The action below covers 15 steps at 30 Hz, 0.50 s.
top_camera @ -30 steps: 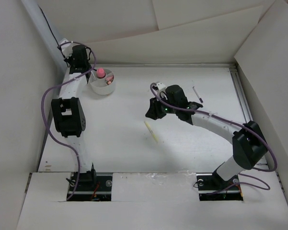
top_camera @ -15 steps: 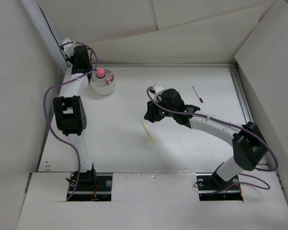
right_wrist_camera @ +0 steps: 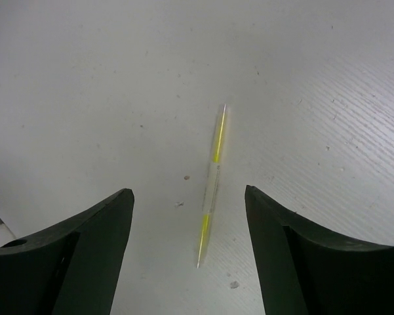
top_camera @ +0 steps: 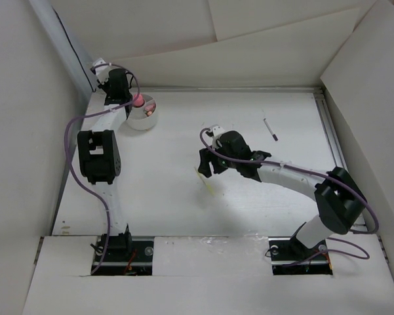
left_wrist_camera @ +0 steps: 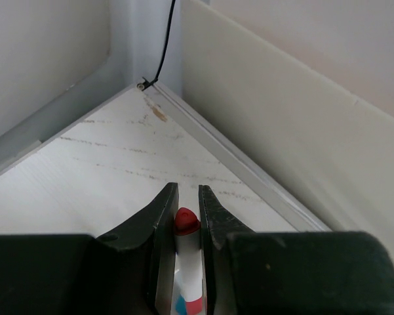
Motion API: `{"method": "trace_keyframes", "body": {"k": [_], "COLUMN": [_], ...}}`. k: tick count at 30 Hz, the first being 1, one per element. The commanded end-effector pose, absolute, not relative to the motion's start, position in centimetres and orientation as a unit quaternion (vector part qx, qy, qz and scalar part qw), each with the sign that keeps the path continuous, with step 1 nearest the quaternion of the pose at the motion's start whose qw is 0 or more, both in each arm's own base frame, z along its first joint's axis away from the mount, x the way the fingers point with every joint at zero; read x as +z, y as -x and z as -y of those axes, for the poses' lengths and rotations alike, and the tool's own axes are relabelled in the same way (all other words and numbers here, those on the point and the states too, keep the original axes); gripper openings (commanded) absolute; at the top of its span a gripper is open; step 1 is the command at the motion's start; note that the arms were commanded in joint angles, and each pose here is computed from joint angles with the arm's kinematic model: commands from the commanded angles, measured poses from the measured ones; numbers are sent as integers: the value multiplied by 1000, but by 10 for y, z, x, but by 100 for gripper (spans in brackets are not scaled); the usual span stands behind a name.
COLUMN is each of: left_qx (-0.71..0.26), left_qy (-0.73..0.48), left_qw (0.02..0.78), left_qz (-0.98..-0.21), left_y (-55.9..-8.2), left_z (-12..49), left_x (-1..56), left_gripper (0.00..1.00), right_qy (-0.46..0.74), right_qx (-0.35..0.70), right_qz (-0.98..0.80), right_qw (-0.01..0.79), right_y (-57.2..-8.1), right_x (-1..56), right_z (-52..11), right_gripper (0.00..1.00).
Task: Sort the stationery into containers
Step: Place the stationery into the container
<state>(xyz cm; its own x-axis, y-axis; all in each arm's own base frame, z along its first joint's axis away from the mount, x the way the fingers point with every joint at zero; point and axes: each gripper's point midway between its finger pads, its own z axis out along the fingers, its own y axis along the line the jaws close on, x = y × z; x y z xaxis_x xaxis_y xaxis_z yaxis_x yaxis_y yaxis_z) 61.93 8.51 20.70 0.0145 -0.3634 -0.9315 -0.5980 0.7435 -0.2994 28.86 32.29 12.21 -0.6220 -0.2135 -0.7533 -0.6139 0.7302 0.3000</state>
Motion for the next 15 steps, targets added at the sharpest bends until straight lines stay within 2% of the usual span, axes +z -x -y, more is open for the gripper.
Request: {"method": "trace_keyframes", "body": {"k": [1, 4, 7, 8, 9, 15], "left_qx": [89, 91, 89, 91, 84, 69], "left_qy": [346, 348, 348, 348, 349, 350], "left_qw": [636, 627, 630, 626, 629, 631], "left_qz": [-684, -691, -688, -692, -689, -689], "left_y": [-620, -616, -615, -613, -613, -609], "left_z": [-84, -84, -84, -84, -82, -79], "left_x": [209, 197, 201, 194, 200, 205], "left_gripper": [0, 0, 8, 11, 19, 41], "right_qy": [240, 245, 244, 243, 241, 239], "right_qx": [274, 268, 247, 238, 235, 186], "right_qz": [-848, -850, -858, -862, -863, -885], "right_qw": [385, 382, 379, 375, 377, 352], "right_y": [-289, -285, -282, -282, -283, -280], "right_x": [129, 123, 113, 105, 105, 77], "right_z": [-327, -331, -328, -325, -324, -317], "right_gripper": [75, 78, 80, 81, 82, 81]}}
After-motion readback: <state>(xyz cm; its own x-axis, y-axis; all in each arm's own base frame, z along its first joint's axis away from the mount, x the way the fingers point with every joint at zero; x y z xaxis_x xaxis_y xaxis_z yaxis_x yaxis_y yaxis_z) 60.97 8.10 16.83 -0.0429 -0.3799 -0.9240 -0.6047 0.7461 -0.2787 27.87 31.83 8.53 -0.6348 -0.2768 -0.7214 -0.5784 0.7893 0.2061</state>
